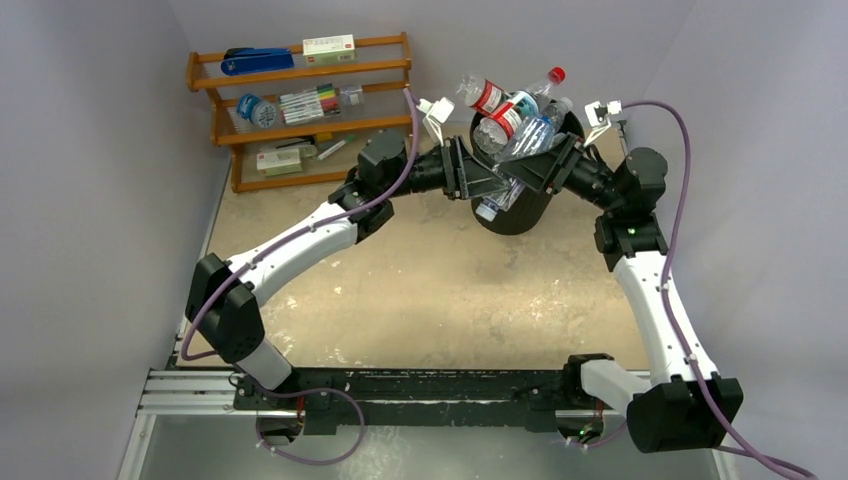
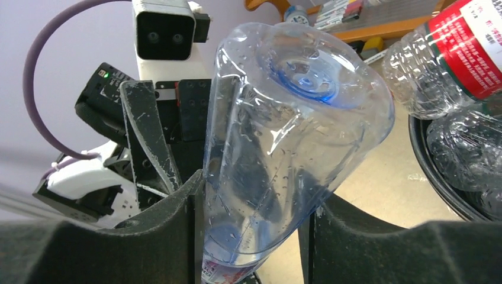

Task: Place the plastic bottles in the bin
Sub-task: Pick up the plastic bottle at the center of the board.

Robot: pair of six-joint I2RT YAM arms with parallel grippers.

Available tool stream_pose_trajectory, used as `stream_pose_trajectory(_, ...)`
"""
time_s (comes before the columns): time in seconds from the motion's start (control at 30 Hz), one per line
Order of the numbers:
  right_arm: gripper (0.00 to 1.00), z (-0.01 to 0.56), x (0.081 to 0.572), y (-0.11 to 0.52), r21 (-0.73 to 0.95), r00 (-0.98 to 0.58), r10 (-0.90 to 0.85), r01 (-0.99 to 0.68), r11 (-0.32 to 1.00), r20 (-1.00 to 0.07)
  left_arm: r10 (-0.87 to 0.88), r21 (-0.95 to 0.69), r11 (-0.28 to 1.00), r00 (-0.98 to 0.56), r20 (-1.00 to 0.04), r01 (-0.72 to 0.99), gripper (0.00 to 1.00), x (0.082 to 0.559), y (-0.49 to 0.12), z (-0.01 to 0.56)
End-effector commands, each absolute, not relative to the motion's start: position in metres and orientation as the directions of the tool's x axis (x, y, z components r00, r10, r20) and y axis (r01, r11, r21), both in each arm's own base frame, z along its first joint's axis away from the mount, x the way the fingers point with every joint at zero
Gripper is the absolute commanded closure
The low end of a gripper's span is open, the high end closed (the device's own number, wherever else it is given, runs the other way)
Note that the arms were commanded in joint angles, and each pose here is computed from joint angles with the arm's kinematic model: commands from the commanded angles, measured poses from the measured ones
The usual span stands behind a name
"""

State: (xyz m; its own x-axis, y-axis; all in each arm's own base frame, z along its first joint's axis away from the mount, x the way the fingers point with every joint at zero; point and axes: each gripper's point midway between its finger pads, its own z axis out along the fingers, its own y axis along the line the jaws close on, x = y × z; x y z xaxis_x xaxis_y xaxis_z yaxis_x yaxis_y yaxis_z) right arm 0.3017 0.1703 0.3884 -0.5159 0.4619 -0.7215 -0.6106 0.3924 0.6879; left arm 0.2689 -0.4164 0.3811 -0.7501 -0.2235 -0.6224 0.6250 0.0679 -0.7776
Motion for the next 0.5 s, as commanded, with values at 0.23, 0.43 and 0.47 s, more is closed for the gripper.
stream_pose_trajectory(0.23,0.64,0.42,0.319,0.153,0.661,-0.423,0.519,-0.584,0.471,-0.743,-0.313,-0.666,0.312,-0.589,-0.745,0.677,0.39,0.307,-0.367,0.418)
stream_pose_trajectory(0.43,0.63,0.43,0.351,0.109,0.646,-0.362,0.54,-0.514,0.564,-0.76,-0.382,-0.652,0.433,-0.528,-0.758,0.623,0.38,0.326,-0.306,0.426)
stream_pose_trajectory(0.47,0.62,0.429,0.358,0.103,0.643,-0.357,0.538,-0.499,0.582,-0.764,-0.379,-0.648,0.444,-0.525,-0.762,0.619,0.38,0.326,-0.303,0.424)
